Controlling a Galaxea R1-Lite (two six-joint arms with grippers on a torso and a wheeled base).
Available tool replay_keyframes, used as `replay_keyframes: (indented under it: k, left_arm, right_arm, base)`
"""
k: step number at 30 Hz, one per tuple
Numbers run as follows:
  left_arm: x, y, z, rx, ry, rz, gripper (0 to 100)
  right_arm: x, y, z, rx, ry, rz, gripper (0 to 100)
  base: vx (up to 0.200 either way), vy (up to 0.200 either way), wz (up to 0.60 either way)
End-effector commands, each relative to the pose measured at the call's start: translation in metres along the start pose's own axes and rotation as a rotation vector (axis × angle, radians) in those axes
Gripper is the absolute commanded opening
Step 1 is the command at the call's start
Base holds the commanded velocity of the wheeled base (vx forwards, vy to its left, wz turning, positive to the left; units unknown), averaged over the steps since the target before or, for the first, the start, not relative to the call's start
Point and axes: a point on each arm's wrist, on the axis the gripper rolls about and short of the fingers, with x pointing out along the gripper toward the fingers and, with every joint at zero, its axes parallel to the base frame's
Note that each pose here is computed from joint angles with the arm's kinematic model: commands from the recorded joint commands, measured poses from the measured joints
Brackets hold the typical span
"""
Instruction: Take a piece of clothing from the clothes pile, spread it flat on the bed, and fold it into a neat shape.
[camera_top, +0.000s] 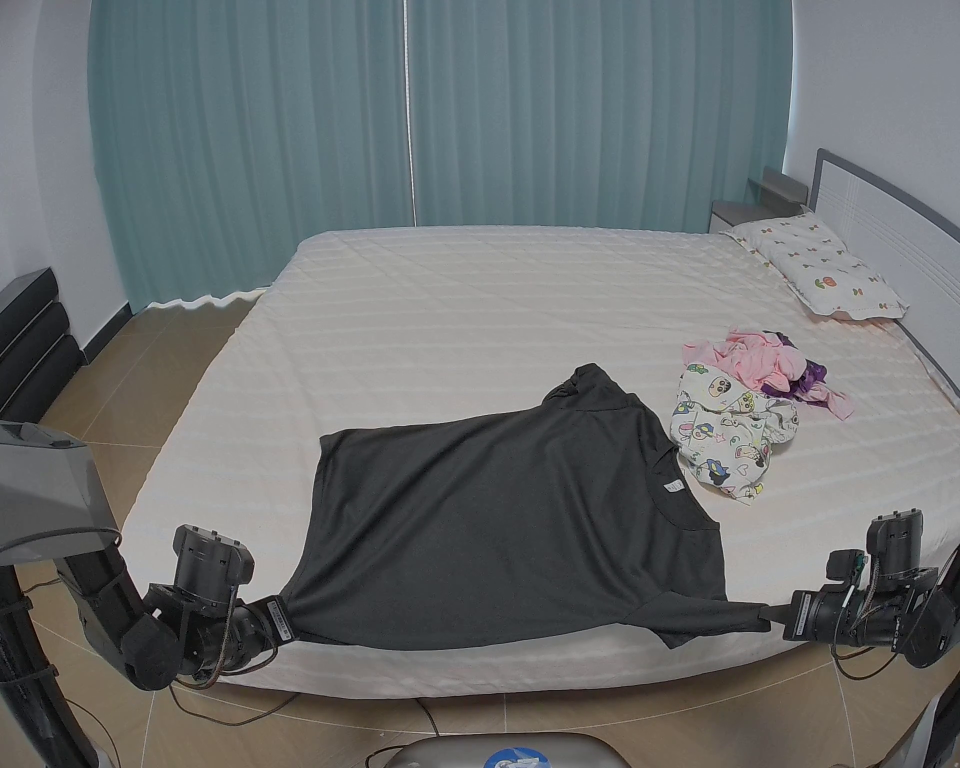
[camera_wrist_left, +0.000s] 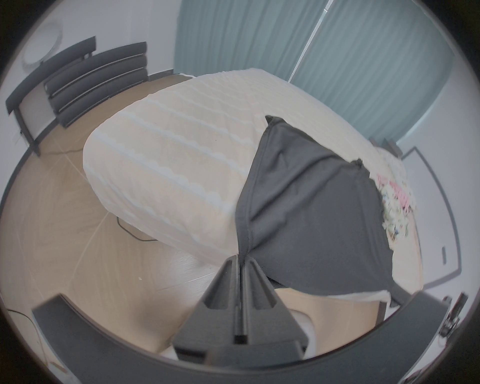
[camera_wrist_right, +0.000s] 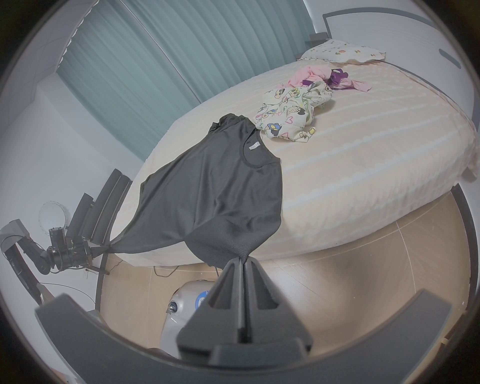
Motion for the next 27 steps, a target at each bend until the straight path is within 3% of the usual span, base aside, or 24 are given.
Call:
replay_keyframes:
  k: [1,8,14,20,27]
  left_arm:
    - [0.002,-0.007,0.008,-0.04,-0.029,-0.023,0]
    - [-0.003,-0.007,0.009,-0.04,-0.038,-0.031,0]
    - [-0.016,-0.01,0.019,-0.053,-0.073,-0.055,0]
    - [-0.017,-0.01,0.021,-0.061,-0.075,-0.054,0]
    - [-0.039,-0.016,0.034,-0.08,-0.142,-0.111,0]
  right_arm:
    - [-0.003,0.002,0.002,-0.005,-0.02,0.007,0]
    - [-0.008,0.005,0.009,0.003,-0.063,0.022,0]
    - [-0.013,0.012,0.023,0.02,-0.143,0.051,0]
    - [-0.014,0.013,0.026,0.017,-0.158,0.059,0]
    - [-0.025,0.021,0.036,0.037,-0.224,0.113,0]
  base:
    - [0.2,0.0,0.0]
    - [0.2,0.0,0.0]
    - [0.0,0.0,0.0]
    - [0.0,0.0,0.0]
    - [0.0,0.0,0.0]
